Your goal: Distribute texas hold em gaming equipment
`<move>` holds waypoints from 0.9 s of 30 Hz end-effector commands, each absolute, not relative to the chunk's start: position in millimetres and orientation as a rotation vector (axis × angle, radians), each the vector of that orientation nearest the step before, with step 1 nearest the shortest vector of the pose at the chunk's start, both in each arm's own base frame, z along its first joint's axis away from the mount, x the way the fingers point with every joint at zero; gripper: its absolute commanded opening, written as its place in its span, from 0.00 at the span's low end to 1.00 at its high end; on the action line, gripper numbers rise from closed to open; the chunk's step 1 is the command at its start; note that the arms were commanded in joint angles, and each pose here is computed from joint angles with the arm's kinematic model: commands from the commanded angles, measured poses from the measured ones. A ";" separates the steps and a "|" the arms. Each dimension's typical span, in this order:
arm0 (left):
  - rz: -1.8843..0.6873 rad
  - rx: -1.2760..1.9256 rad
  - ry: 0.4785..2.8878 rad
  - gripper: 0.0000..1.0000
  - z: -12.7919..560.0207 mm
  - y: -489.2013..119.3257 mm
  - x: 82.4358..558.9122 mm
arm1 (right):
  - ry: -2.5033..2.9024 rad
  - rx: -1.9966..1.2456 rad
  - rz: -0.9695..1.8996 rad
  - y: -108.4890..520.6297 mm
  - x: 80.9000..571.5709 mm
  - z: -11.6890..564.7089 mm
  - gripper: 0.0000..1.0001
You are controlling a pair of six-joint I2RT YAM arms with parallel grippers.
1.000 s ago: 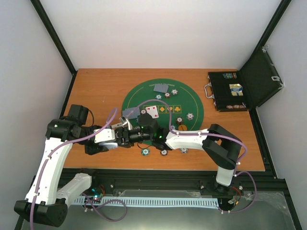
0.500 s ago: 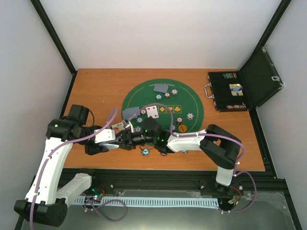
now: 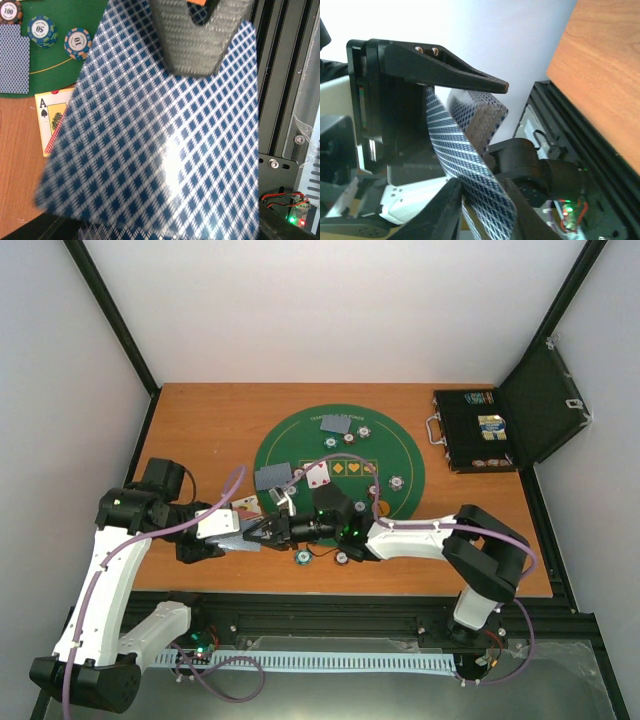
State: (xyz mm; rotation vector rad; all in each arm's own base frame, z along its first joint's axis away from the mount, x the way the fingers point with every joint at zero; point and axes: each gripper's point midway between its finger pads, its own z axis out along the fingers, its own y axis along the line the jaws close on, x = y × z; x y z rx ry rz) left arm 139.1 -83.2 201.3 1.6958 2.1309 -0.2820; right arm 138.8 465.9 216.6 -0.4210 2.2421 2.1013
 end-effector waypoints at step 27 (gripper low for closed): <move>-0.290 1.675 2.086 0.04 215.1 -88.1 138.7 | 2.226 -0.768 -0.113 296.2 386.4 168.8 0.03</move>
